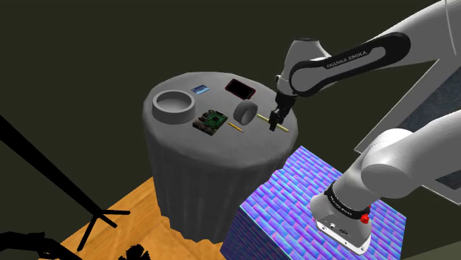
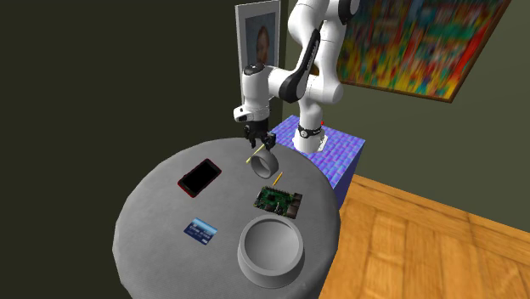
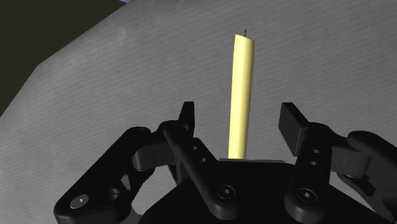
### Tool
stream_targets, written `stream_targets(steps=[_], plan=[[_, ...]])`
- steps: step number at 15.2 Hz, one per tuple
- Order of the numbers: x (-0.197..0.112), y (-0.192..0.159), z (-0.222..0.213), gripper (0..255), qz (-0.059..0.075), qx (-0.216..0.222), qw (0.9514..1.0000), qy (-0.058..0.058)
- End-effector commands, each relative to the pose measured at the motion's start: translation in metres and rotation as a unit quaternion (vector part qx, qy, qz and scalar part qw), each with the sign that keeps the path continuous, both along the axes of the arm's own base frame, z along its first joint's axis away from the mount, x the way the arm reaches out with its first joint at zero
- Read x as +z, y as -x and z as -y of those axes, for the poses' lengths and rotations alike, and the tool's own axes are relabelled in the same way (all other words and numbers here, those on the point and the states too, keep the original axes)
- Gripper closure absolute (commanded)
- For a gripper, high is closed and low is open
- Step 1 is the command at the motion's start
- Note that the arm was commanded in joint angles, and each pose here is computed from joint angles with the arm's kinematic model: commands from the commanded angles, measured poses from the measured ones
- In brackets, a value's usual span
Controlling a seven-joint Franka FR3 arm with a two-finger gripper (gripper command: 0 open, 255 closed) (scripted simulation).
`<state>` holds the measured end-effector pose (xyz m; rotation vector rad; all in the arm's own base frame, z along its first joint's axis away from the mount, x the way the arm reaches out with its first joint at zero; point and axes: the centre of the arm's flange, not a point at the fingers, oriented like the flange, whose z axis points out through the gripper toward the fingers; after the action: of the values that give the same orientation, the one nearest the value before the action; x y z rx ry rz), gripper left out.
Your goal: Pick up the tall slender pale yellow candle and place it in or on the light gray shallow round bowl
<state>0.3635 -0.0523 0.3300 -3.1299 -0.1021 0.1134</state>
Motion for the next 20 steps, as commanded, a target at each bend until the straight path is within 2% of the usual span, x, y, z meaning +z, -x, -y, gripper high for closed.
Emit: stream_targets(steps=[1,9,20], plan=[[-0.002,0.001,-0.001,255,-0.002,0.000,1.0000,-0.001],[-0.002,0.001,-0.001,255,-0.002,0.000,1.0000,-0.001],[0.056,0.001,-0.001,255,-0.002,0.000,1.0000,-0.001]])
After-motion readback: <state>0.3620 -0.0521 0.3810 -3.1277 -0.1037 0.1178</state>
